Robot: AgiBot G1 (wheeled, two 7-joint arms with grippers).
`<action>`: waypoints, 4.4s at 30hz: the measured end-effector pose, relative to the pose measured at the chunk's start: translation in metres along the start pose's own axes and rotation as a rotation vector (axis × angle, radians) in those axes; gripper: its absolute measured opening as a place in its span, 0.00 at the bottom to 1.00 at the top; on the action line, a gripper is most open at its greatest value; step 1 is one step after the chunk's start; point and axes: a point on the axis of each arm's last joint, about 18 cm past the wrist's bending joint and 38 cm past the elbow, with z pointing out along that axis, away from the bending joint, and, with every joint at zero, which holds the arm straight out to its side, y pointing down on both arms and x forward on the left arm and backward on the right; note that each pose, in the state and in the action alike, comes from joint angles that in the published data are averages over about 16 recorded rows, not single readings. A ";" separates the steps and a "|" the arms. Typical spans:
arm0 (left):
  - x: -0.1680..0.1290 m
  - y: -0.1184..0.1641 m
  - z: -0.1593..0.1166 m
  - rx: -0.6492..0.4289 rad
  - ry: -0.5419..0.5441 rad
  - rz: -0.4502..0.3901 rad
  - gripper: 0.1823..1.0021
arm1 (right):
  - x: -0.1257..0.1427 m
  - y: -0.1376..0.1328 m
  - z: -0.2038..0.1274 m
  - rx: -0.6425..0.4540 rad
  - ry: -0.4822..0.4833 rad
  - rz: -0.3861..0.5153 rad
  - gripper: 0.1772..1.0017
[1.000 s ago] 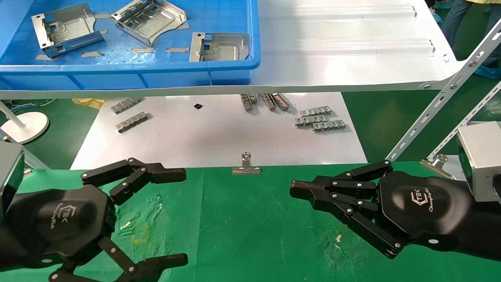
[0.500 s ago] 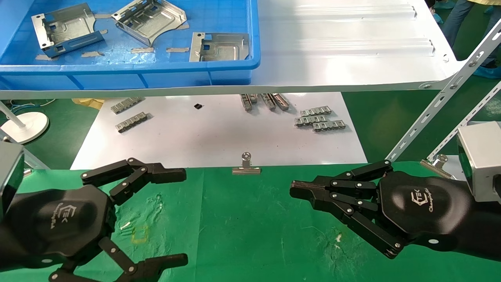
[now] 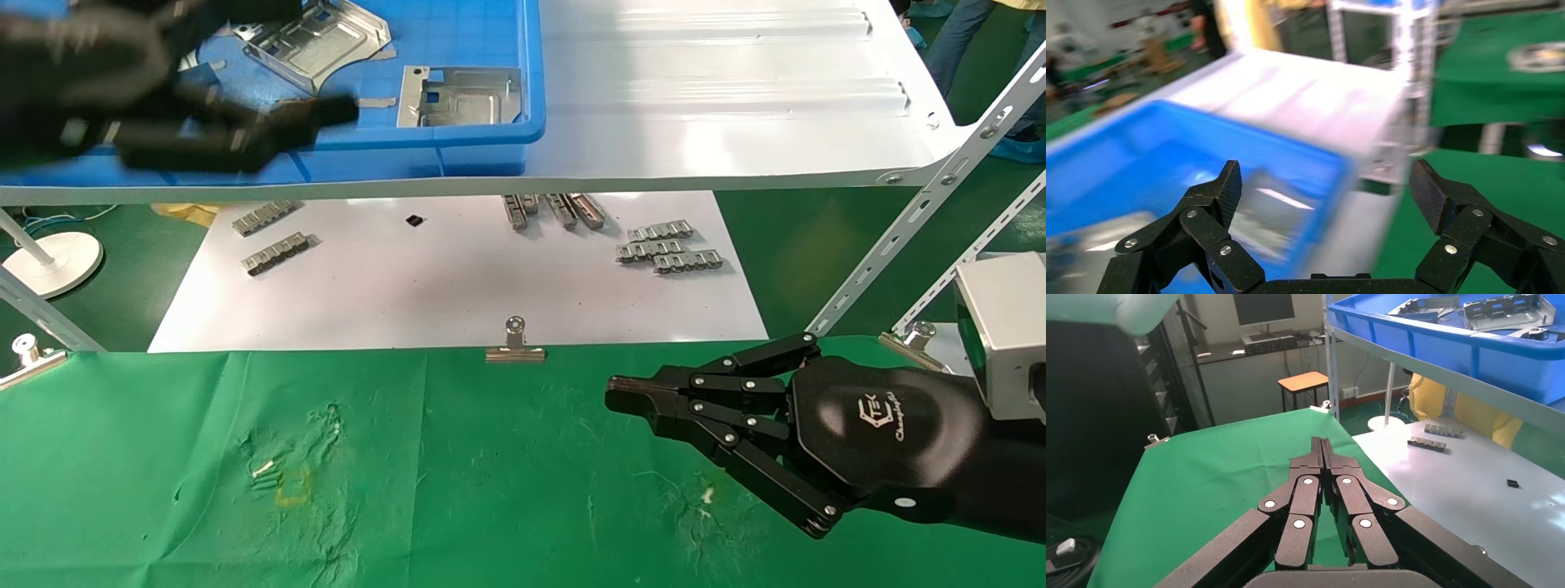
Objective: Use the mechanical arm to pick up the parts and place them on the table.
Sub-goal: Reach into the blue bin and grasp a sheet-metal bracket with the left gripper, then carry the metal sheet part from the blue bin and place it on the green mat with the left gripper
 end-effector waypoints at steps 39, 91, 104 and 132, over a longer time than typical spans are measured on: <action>-0.153 0.010 0.081 -0.446 -0.548 -0.124 0.73 | 0.000 0.000 0.000 0.000 0.000 0.000 0.44; -0.030 0.013 -0.007 -0.033 0.111 0.410 0.11 | 0.000 0.000 0.000 0.000 0.000 0.000 1.00; 0.015 0.139 -0.028 -0.262 0.226 0.656 0.11 | 0.000 0.000 0.000 0.000 0.000 0.000 1.00; 0.022 0.240 -0.064 -0.496 0.299 0.583 0.12 | 0.000 0.000 0.000 0.000 0.000 0.000 1.00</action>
